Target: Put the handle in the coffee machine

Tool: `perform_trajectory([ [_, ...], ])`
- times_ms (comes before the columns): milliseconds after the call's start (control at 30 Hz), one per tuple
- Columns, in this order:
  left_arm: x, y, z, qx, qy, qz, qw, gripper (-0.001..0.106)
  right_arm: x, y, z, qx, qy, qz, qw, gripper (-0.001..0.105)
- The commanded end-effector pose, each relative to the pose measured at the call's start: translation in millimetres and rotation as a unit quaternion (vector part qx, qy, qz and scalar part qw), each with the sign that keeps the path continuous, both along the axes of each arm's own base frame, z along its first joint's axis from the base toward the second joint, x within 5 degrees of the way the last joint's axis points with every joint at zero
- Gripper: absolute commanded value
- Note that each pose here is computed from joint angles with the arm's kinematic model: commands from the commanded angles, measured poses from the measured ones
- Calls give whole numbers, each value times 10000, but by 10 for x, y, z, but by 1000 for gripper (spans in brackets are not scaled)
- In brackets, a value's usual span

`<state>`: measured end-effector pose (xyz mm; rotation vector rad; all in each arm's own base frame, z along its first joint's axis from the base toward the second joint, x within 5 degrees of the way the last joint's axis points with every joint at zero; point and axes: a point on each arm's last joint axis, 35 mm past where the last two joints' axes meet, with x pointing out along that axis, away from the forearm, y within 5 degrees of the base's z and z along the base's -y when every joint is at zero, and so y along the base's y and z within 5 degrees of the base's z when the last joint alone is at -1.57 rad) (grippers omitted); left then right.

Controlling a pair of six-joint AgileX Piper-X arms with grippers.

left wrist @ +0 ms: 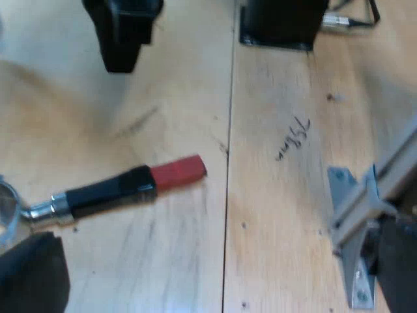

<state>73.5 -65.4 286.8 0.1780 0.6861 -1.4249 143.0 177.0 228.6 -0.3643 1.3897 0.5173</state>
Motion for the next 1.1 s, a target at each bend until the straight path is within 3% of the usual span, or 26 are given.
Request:
perform_trajectory([
  [33,13,-33,-26,192,-3,-53,9998,98,-36,-11,-59,-59,103,-21,9999,0],
  [167,56,-76,-65,311,134,-130,9993,98,-142,52,-193,40,28,240,9997,0],
  [333,82,-84,-80,418,114,-65,9990,98,-272,165,-346,277,5,17,9996,0],
  [633,117,-94,-193,503,31,56,9987,98,-287,231,-624,-57,186,-199,9996,0],
  [767,152,-94,-280,698,27,368,9969,98,-280,245,-693,-163,269,-363,9988,0],
  [900,183,-108,-269,619,177,642,9959,98,-262,241,-725,-333,89,-431,9985,0],
  [1000,232,-119,-247,636,99,985,9931,98,-267,232,-745,-320,82,-431,9985,0],
  [1100,246,-124,-238,614,14,1012,9930,98,-273,224,-759,-317,97,-430,9985,0],
])
